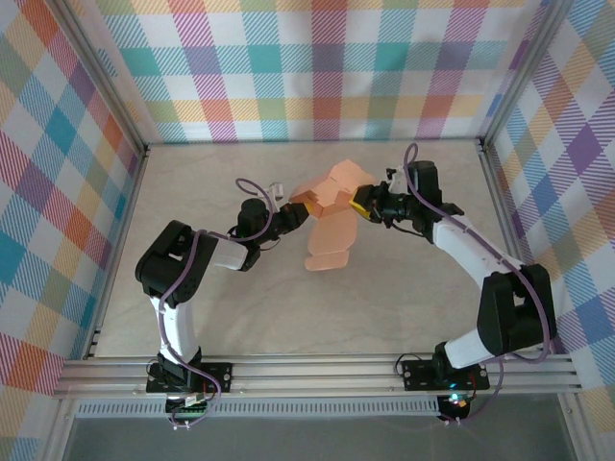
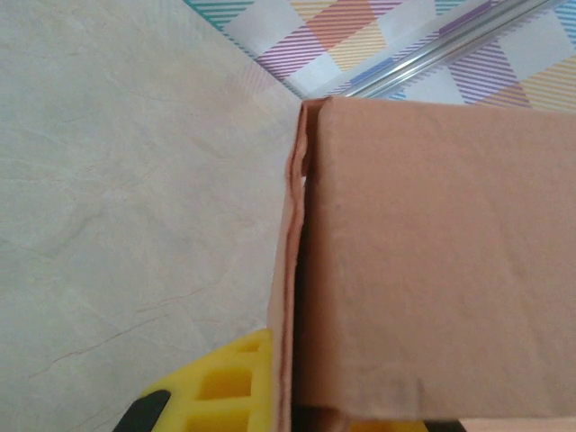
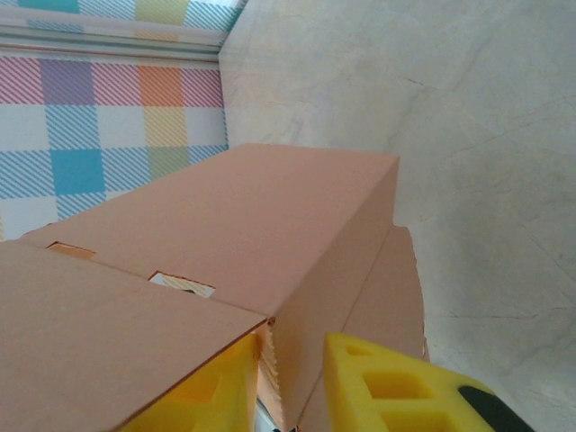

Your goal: Fold the paper box

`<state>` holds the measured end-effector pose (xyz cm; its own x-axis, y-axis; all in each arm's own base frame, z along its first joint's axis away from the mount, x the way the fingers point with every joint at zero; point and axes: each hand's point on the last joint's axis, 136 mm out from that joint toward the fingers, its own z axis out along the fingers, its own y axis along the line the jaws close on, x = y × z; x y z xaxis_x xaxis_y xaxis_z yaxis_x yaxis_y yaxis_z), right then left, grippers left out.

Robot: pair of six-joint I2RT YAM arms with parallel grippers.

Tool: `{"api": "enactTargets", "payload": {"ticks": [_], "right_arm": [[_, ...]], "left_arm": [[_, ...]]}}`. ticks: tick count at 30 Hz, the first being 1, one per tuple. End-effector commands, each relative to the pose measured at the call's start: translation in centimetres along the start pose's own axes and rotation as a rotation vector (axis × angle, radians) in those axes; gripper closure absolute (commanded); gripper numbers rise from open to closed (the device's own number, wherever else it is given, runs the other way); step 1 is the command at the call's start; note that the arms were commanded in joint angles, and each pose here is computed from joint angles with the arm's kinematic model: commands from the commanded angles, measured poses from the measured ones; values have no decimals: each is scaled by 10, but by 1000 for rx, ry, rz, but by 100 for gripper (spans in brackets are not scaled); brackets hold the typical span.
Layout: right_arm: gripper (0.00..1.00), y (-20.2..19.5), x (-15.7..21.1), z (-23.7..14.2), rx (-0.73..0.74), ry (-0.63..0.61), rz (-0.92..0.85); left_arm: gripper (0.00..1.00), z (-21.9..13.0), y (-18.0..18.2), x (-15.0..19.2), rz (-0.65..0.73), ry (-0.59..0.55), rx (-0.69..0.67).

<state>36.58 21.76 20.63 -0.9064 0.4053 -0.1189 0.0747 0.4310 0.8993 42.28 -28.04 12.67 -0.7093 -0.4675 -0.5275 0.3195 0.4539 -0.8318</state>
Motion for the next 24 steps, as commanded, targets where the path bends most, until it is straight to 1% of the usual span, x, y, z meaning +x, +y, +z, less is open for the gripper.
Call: {"api": "enactTargets", "payload": {"ticks": [1,4,10,12,13,14,16,17,21,23,24], "right_arm": [[78,2,0,3,0,23,31],[85,4,1,2,-1,24,30],[94,2,2,1,14,28,32],[93,-1,2,1,21,24,34],[90,-1,2,0,22,22,34],[84,-1,3,0,21,23,35],[82,0,3,0,20,23,33],[83,0,2,0,20,22,32],[95,-3,3,1,30,24,36],[98,-3,2,1,30,23,35],[98,-3,2,1,29,23,34]], "left_arm": [[100,-4,-23,-10,50,-29,57],[100,-5,-21,-10,49,-32,49],[100,-4,-15,-9,42,-36,28],[100,-4,-13,-8,40,-36,23],[100,-4,-13,-8,37,-37,22],[100,-4,-13,-8,37,-38,21],[100,-3,-12,-9,36,-39,19],[100,-3,-11,-9,34,-39,18],[100,-3,-10,-8,31,-39,17],[100,-3,-10,-8,30,-39,17],[100,-3,-10,-8,30,-39,17]]}}
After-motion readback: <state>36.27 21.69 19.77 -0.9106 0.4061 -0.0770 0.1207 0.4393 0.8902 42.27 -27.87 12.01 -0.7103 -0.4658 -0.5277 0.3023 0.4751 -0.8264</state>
